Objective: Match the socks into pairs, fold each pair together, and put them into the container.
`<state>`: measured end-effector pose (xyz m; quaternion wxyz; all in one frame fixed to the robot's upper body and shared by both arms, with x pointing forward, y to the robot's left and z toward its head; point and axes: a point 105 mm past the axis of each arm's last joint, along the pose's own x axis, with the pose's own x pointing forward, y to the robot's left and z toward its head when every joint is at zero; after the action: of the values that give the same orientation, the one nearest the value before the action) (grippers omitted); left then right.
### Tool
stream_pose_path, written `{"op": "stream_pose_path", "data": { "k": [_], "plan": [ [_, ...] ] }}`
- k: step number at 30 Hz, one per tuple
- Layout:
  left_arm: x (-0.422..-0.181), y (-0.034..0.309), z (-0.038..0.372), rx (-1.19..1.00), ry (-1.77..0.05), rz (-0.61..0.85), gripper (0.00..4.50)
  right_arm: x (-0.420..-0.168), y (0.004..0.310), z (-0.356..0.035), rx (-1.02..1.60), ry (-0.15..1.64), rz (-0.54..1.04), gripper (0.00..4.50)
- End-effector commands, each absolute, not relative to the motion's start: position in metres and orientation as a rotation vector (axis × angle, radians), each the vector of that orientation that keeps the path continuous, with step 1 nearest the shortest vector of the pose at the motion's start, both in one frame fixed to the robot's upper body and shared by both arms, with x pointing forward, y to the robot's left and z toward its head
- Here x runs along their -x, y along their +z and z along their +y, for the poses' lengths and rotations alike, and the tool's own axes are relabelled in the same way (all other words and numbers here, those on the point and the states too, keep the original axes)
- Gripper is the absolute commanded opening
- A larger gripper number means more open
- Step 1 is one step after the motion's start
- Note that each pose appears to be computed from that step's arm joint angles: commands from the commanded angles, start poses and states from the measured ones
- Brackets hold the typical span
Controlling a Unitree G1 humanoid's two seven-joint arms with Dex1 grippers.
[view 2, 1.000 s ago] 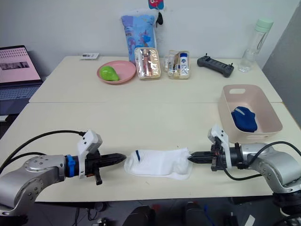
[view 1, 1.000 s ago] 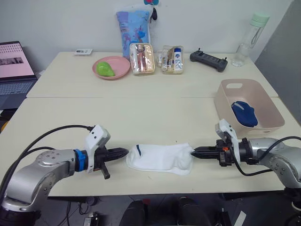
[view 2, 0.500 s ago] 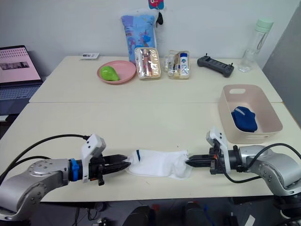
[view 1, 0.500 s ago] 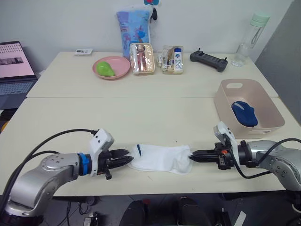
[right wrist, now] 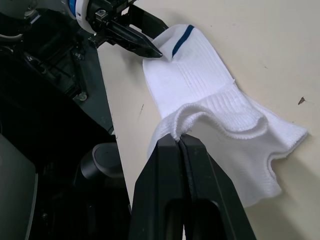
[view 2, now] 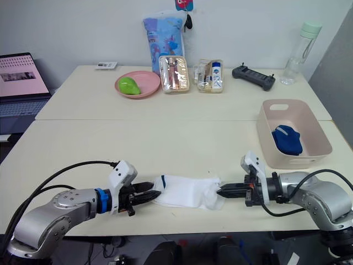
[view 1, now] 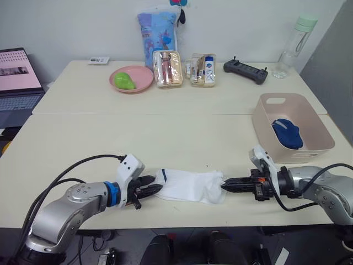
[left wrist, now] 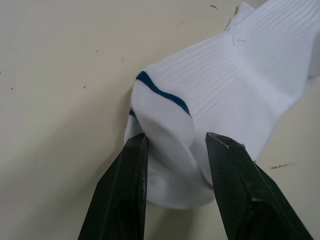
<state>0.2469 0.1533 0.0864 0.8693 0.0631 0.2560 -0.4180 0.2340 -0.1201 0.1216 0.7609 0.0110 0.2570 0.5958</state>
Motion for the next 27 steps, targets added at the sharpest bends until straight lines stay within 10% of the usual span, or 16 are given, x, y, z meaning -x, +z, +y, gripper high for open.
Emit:
{"op": "stream_pose_path", "data": {
  "k": [1,5,12,27],
  "plan": [
    [-0.249,0.09,0.153,-0.149,-0.869,0.518,1.86,-0.233,0.129,-0.119,0.018,1.311,0.523,0.0],
    [-0.249,0.092,0.161,-0.154,-0.856,0.524,1.86,-0.233,0.128,-0.119,0.019,1.307,0.522,0.0],
    [-0.25,0.095,0.169,-0.144,-0.85,0.524,0.02,-0.233,0.128,-0.12,0.017,1.309,0.524,0.0],
    [-0.24,0.112,0.176,-0.056,-0.865,0.51,0.02,-0.243,0.125,-0.122,0.031,1.264,0.511,0.0]
  ]
}}
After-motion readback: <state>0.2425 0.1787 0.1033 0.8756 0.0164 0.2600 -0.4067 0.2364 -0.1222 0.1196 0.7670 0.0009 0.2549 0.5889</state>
